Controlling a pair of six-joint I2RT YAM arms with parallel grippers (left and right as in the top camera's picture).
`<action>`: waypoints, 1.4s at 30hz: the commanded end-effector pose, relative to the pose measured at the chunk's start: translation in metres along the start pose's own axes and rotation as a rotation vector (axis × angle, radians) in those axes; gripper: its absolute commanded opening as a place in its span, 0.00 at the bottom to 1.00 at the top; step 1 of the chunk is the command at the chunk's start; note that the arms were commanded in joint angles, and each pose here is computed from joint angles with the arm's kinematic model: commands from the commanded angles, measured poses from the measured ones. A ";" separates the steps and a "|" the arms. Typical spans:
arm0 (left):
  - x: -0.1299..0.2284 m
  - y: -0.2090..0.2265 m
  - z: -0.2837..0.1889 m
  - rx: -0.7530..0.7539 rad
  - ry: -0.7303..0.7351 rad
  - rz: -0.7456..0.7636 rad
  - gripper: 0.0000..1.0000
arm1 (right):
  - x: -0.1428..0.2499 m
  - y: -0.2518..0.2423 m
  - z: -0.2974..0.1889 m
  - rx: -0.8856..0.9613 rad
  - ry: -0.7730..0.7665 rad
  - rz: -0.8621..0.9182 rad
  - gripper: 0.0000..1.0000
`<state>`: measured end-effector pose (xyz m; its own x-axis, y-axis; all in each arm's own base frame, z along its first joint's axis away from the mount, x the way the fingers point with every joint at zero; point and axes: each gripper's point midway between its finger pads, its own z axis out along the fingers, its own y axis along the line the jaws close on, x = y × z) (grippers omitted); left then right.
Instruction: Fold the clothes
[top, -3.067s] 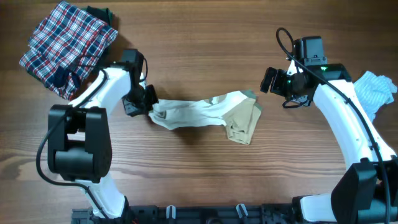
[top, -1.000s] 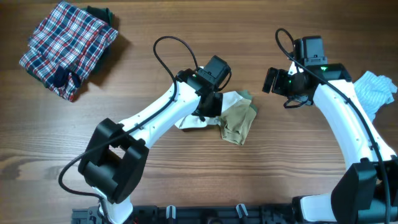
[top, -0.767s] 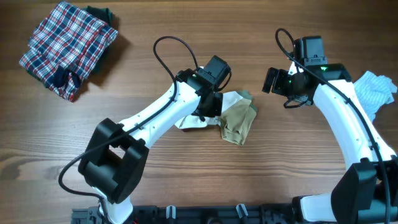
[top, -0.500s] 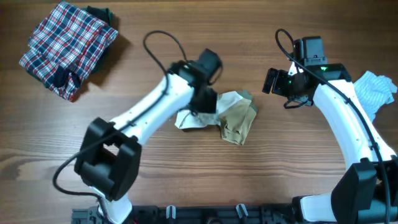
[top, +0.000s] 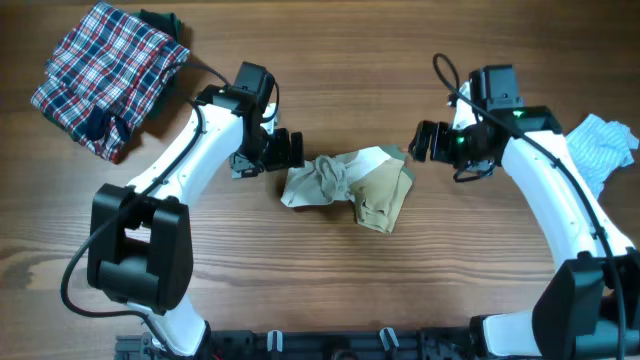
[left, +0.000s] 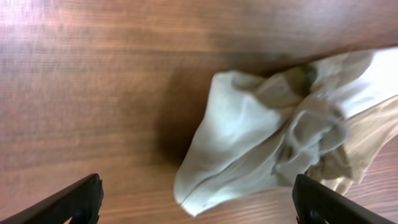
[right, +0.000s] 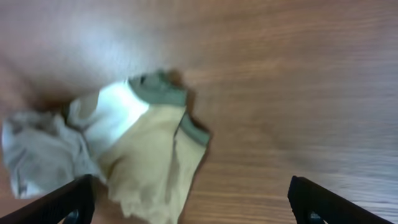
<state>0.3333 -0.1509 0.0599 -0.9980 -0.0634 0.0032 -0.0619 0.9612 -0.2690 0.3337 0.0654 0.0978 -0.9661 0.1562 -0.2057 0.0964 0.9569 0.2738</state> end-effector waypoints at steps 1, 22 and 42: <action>-0.003 -0.007 -0.003 0.039 -0.019 0.030 0.98 | 0.024 0.003 0.025 -0.065 0.102 -0.002 1.00; -0.006 -0.008 -0.003 0.043 -0.032 0.034 1.00 | 0.091 0.033 0.074 -0.276 0.354 0.293 1.00; -0.008 -0.009 -0.003 0.046 -0.039 0.036 1.00 | 0.134 0.027 0.090 -0.307 0.429 0.382 0.98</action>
<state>0.3431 -0.1557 0.0616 -0.9976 -0.0589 -0.0367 -0.0456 0.9550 -0.2932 0.2374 0.1439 0.0171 -0.8934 0.2832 0.3489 0.4437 0.6788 0.5851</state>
